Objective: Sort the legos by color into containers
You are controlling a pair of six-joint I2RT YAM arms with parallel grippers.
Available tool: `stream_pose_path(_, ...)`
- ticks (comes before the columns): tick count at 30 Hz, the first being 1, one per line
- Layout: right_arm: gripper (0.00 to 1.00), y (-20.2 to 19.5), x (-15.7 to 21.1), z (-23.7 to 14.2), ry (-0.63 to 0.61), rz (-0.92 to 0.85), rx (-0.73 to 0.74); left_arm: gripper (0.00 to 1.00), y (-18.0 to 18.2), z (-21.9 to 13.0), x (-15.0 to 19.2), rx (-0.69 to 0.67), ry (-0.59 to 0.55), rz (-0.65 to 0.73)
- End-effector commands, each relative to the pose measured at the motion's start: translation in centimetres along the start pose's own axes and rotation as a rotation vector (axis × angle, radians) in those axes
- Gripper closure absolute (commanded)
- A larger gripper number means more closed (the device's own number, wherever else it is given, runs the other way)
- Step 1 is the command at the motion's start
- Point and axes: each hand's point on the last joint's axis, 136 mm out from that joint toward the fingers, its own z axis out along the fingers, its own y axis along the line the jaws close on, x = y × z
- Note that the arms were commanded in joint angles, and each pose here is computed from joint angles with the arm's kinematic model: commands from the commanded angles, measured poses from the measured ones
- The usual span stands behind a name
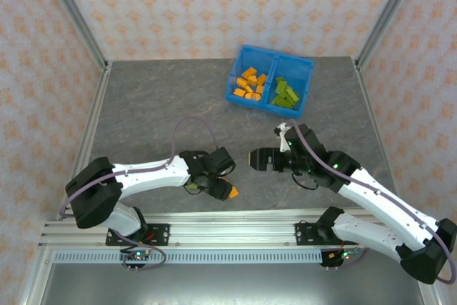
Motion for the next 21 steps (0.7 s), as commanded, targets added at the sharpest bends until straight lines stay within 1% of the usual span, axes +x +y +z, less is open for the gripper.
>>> stream_pose_path(1, 0.06, 0.9, 3.4, 0.4, 0.168, -0.010, -0.092, 0.37, 0.0, 1.0, -0.1, -0.009, -0.005, -0.001)
stream_pose_path(4, 0.06, 1.2, 4.1, 1.0, 0.214, -0.002, -0.115, 0.41, 0.4, 1.7, 0.1, -0.033, 0.011, -0.008)
stream_pose_path(6, 0.06, 1.2, 4.4, 1.2, 0.242, -0.005, -0.112, 0.46, 0.8, 2.1, 0.3, -0.052, 0.015, -0.013)
stream_pose_path(8, 0.06, 0.9, 4.4, 1.3, 0.248, -0.013, -0.094, 0.48, 1.1, 2.3, 0.5, -0.067, 0.013, -0.017)
stream_pose_path(14, 0.06, 0.4, 3.5, 1.3, 0.209, -0.031, -0.047, 0.58, 1.3, 2.9, 0.8, -0.062, 0.012, -0.015)
stream_pose_path(17, 0.06, -0.1, 3.2, 1.3, 0.198, -0.025, -0.014, 0.61, 1.1, 3.1, 0.7, -0.050, 0.005, -0.022)
stream_pose_path(20, 0.06, -0.2, 3.2, 1.4, 0.203, -0.020, -0.006, 0.69, 0.8, 2.5, 0.2, -0.034, -0.023, -0.035)
stream_pose_path(21, 0.06, -0.2, 3.2, 1.3, 0.202, -0.020, -0.005, 0.70, 0.5, 1.9, -0.4, -0.023, -0.046, -0.039)
